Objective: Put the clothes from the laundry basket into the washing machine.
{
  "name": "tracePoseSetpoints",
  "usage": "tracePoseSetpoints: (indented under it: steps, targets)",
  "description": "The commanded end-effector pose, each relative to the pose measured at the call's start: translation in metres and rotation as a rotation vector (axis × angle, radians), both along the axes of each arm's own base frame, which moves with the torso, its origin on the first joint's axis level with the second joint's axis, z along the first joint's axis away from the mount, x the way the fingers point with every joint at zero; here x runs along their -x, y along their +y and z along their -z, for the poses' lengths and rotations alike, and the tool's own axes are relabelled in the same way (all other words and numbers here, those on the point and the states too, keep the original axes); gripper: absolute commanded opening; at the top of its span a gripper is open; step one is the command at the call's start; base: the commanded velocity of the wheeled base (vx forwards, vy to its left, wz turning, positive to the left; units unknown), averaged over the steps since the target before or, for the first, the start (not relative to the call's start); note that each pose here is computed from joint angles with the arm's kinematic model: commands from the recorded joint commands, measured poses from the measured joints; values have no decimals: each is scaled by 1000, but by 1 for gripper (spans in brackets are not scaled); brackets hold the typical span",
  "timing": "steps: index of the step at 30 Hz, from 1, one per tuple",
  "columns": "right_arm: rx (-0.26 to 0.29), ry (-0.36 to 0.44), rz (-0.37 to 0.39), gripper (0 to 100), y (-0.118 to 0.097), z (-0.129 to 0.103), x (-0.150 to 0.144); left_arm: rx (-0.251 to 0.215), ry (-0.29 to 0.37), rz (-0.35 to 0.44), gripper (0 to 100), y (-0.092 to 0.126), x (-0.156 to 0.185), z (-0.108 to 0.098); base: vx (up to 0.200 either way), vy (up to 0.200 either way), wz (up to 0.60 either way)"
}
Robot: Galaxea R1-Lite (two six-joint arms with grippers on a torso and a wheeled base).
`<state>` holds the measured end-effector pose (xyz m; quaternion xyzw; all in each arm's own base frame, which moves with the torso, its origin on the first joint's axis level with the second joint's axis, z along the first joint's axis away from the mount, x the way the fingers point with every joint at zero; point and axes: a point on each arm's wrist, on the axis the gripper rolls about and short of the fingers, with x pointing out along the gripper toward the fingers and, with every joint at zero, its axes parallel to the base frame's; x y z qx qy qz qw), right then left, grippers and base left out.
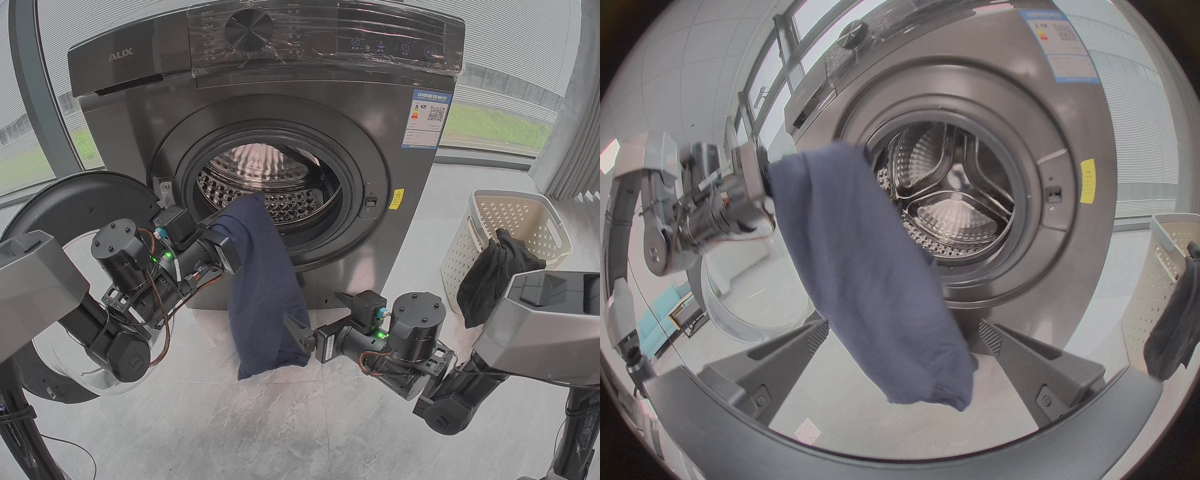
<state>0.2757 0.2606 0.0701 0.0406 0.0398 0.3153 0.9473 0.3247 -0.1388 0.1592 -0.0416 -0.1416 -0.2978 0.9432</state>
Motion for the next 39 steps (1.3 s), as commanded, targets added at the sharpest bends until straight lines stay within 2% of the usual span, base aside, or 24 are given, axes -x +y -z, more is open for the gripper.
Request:
tracePoseSetpoints:
  steps: [1, 3, 8, 15, 20, 22, 27, 30, 35, 36, 39]
  targets:
    - [21, 17, -24, 100, 18, 27, -11, 27, -57, 28, 0, -7, 14, -21, 0, 0, 0]
    - [17, 13, -31, 100, 22, 28, -12, 27, -56, 25, 0, -7, 14, -21, 0, 0, 0]
    - [1, -36, -115, 100, 49, 26, -8, 31, -49, 29, 0, -14, 16, -19, 0, 0, 0]
    - [-11, -50, -130, 100, 61, 31, -11, 32, -52, 33, 0, -15, 17, -20, 0, 0, 0]
    - [-34, -72, -65, 100, 69, 39, -35, 32, -54, 53, 0, -21, 22, -21, 0, 0, 0]
    - [-32, -65, 13, 100, 64, 44, -54, 39, -54, 45, 0, -23, 23, -22, 0, 0, 0]
    - [-48, -79, 104, 100, 44, 47, -88, 43, -55, 46, 0, -23, 24, -23, 0, 0, 0]
    - [-48, -81, 139, 100, 36, 49, -97, 44, -54, 46, 0, -23, 23, -23, 0, 0, 0]
    - [-62, -95, 150, 100, 34, 44, -98, 44, -54, 37, 0, -21, 21, -23, 0, 0, 0]
    - [-67, -97, 145, 0, 35, 42, -97, 45, -52, 34, 0, -20, 21, -22, 0, 0, 0]
    - [-70, -101, 145, 0, 35, 39, -96, 43, -49, 27, 0, -17, 19, -21, 0, 0, 0]
